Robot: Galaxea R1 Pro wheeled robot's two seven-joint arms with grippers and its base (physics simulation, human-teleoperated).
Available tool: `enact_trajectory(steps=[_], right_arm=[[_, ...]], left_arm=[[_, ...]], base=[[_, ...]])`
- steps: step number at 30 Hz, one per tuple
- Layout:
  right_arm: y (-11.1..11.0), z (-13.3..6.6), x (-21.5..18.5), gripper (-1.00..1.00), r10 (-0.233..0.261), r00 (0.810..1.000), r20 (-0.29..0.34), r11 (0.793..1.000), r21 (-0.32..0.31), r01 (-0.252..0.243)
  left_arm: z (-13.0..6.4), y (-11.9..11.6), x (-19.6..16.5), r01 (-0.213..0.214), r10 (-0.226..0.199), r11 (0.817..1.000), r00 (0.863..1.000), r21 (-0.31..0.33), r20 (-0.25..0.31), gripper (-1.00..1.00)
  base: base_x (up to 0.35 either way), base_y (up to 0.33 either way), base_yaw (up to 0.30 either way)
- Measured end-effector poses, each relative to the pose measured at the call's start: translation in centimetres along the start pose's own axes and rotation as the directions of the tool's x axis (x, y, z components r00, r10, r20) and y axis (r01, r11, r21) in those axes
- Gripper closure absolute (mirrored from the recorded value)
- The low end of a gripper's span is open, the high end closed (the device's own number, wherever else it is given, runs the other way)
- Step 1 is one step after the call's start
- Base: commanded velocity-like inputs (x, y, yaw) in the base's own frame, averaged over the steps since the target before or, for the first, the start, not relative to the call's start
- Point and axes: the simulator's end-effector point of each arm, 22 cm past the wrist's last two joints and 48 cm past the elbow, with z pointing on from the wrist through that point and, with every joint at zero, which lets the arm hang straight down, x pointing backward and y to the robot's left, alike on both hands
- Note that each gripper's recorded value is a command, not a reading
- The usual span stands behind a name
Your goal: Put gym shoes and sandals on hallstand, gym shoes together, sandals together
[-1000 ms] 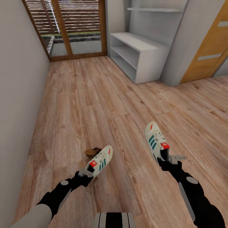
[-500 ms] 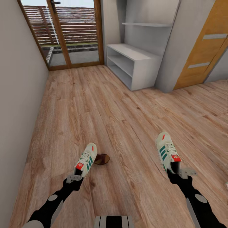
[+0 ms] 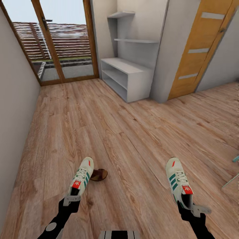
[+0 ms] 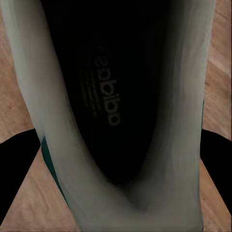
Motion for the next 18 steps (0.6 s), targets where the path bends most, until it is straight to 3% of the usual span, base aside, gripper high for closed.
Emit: enact_trajectory(steps=[9,18], right_arm=[[0.4,-1.8,3.3,1.0,0.018,0.999,-0.03,1.0,-0.005,-0.018],[0.5,-2.1,1.2,1.0,0.025,1.0,0.001,1.0,-0.007,-0.025]], left_arm=[[-1.1,0.1,-0.8,0.007,-0.007,1.0,1.0,-0.016,0.025,1.0],[-1.9,0.0,-2.5,0.011,-0.01,1.0,0.999,-0.014,0.043,1.0]], base=[[0.0,0.0,-0.213],[0.0,0.0,-0.212]])
